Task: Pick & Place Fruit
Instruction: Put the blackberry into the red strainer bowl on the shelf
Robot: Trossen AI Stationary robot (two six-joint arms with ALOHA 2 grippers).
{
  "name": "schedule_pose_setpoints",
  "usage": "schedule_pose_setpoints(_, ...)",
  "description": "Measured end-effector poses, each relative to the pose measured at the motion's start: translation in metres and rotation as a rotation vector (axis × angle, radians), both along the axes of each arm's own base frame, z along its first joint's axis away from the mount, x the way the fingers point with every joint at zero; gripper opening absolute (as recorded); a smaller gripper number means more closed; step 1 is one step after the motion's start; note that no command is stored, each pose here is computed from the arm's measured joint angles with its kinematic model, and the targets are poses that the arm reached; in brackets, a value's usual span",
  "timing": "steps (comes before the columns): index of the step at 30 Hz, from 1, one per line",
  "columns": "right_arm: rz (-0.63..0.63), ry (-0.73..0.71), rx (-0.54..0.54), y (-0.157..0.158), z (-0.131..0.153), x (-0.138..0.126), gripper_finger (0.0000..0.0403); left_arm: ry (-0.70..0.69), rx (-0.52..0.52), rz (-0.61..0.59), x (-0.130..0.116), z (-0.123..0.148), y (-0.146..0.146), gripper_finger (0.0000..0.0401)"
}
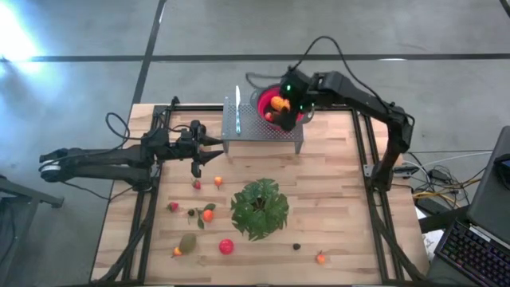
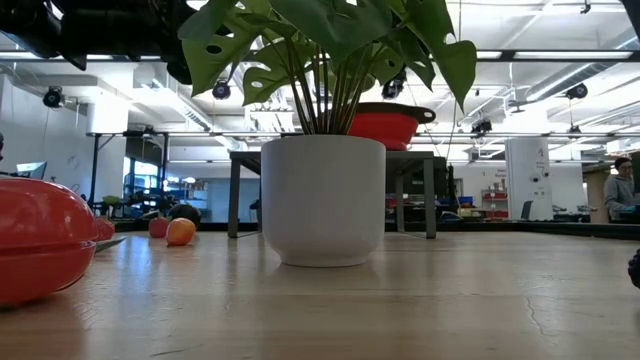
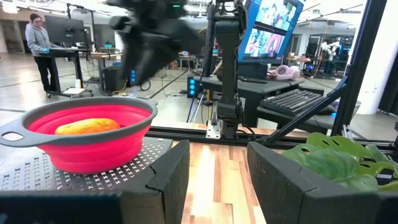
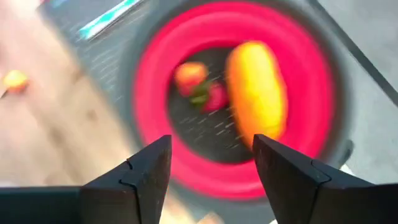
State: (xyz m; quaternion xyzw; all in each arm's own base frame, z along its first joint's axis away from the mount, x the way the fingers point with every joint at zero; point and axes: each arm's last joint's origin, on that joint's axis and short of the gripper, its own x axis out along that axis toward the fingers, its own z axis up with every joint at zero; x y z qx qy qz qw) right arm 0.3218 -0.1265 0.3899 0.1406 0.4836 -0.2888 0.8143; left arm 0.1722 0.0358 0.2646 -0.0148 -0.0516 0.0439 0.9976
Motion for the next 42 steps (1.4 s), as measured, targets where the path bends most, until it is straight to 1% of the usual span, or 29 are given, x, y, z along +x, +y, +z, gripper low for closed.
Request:
schedule_pose_setpoints(5, 0.103, 0.068, 0.045, 0.052, -0.007, 0.009, 0.0211, 0.001, 0.000, 0.000, 0.000, 0.000, 0.000, 0.0167)
schedule_pose_setpoints(11, 0.198, 0.150, 0.082, 0.120, -0.018, 0.012, 0.0223, 0.007, -0.002, 0.000, 0.000, -0.003, 0.000, 0.0167)
schedule_pose_setpoints(15, 0.211, 0.187, 0.067, 0.163, -0.024, 0.006, 0.0232, 0.007, -0.002, 0.000, 0.000, -0.003, 0.000, 0.0167)
schedule_pose_setpoints(22, 0.214, 0.205, 0.092, 0.230, -0.040, -0.009, 0.0240, 0.007, -0.002, 0.000, 0.000, -0.003, 0.000, 0.0167)
schedule_pose_setpoints(27, 0.186, 0.207, 0.103, 0.263, -0.052, -0.022, 0.0229, 0.007, -0.003, 0.000, 0.000, -0.003, 0.000, 0.0167)
schedule_pose_setpoints(34, 0.144, 0.183, 0.110, 0.290, -0.060, -0.035, 0.0215, 0.008, -0.003, 0.000, 0.000, -0.003, 0.000, 0.0167)
schedule_pose_setpoints(38, 0.128, 0.174, 0.122, 0.302, -0.065, -0.042, 0.0221, 0.008, -0.003, 0.000, 0.000, -0.003, 0.000, 0.0167)
schedule_pose_setpoints(42, 0.156, 0.123, 0.155, 0.317, -0.070, -0.043, 0.0233, 0.008, -0.003, 0.000, 0.000, -0.003, 0.000, 0.0167)
